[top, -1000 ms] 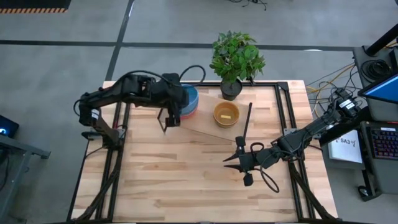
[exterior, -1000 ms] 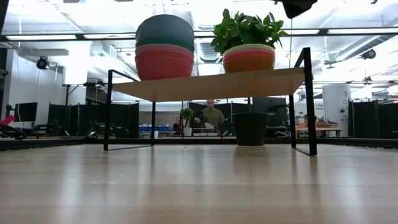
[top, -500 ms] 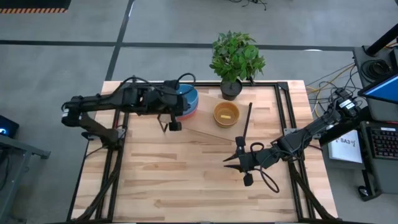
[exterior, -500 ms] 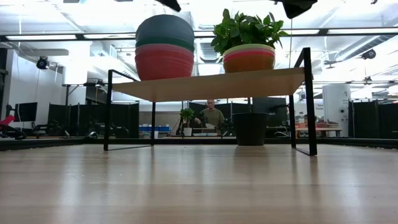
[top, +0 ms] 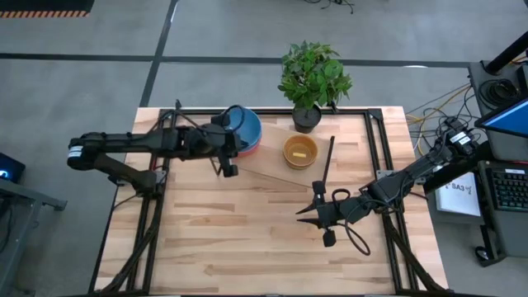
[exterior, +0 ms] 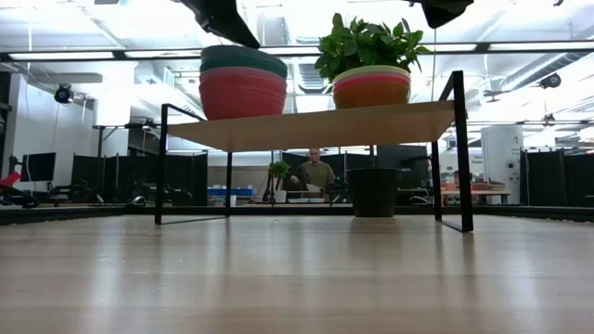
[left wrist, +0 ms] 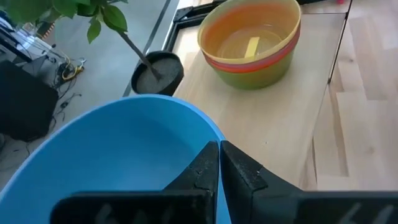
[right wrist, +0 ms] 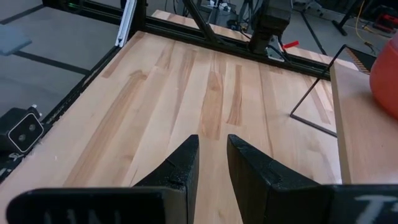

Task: Place and stack bowls onto a shelf
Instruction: Stack the blue bowl on top of the light blue bowl on the shelf

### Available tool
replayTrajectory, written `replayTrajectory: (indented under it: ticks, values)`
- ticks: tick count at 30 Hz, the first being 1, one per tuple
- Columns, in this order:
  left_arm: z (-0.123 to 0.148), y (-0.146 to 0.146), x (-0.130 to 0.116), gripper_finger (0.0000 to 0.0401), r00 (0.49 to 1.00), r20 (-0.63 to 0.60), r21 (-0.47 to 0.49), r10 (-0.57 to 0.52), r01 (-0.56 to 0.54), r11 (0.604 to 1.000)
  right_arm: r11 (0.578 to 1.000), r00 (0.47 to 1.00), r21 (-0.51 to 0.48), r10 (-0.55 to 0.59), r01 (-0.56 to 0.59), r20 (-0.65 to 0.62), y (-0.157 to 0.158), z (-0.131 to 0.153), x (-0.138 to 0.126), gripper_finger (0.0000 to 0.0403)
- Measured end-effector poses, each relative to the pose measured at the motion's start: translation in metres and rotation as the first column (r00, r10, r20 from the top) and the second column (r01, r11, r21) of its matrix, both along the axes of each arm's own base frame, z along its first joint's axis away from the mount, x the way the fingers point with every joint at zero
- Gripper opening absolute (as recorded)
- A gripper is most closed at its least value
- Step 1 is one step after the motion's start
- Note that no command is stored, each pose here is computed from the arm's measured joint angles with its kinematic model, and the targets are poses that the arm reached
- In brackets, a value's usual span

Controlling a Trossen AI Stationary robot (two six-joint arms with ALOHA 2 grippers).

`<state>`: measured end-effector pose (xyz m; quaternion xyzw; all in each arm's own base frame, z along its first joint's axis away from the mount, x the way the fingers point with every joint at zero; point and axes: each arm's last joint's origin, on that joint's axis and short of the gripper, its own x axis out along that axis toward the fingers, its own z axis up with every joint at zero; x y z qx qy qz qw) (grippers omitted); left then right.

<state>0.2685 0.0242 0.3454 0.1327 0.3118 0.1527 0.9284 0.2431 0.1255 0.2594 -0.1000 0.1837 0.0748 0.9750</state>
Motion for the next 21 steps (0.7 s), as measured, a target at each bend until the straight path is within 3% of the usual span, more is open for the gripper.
replayTrajectory:
  ticks: [7,15,21]
  values:
    - [0.006,-0.001,-0.002,0.0,1.0,-0.004,-0.012,0.005,-0.005,1.0,1.0,1.0,0.0,0.0,0.0,-0.001,0.0,0.0,0.0,0.0073]
    - [0.025,0.001,-0.039,0.0,1.0,0.027,0.044,-0.011,0.01,0.999,1.0,1.0,-0.004,0.0,0.0,-0.008,0.0,-0.002,-0.001,0.0073]
    - [0.013,0.004,-0.061,0.0,0.998,0.052,-0.002,0.043,-0.043,0.999,1.0,1.0,-0.004,-0.001,0.001,-0.007,0.0,-0.002,0.0,0.0073]
